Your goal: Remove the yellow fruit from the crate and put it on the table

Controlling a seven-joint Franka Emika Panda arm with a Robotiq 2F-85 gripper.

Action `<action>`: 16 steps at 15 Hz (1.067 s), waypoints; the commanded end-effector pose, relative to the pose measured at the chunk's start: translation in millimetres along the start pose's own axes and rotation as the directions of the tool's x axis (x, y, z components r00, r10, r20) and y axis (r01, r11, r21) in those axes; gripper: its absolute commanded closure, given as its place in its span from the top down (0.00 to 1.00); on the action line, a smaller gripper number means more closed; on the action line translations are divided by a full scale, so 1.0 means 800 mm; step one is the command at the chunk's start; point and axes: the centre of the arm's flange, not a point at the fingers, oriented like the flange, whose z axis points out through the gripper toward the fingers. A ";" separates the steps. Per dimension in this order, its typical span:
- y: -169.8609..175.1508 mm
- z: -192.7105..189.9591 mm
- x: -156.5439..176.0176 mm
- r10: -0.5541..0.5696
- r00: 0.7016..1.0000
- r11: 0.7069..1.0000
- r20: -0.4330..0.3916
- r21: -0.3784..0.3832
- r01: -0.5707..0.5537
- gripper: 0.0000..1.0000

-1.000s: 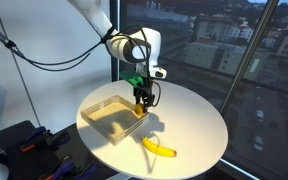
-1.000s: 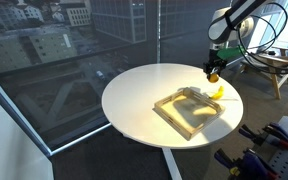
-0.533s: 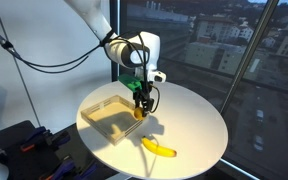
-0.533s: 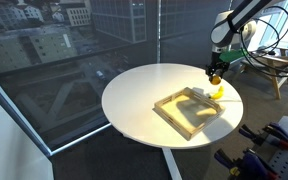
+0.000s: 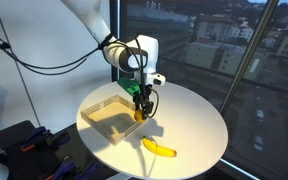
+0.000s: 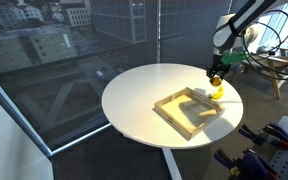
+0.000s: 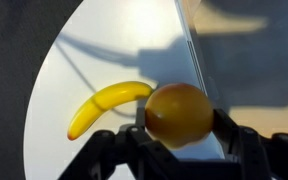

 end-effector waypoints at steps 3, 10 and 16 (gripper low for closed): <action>0.011 0.007 -0.008 0.003 1.000 1.000 -0.030 0.010 -0.003 0.43; 0.015 0.022 -0.007 0.011 0.999 1.000 -0.051 0.017 -0.010 0.43; 0.025 0.041 -0.006 0.028 0.999 1.000 -0.028 0.013 -0.028 0.43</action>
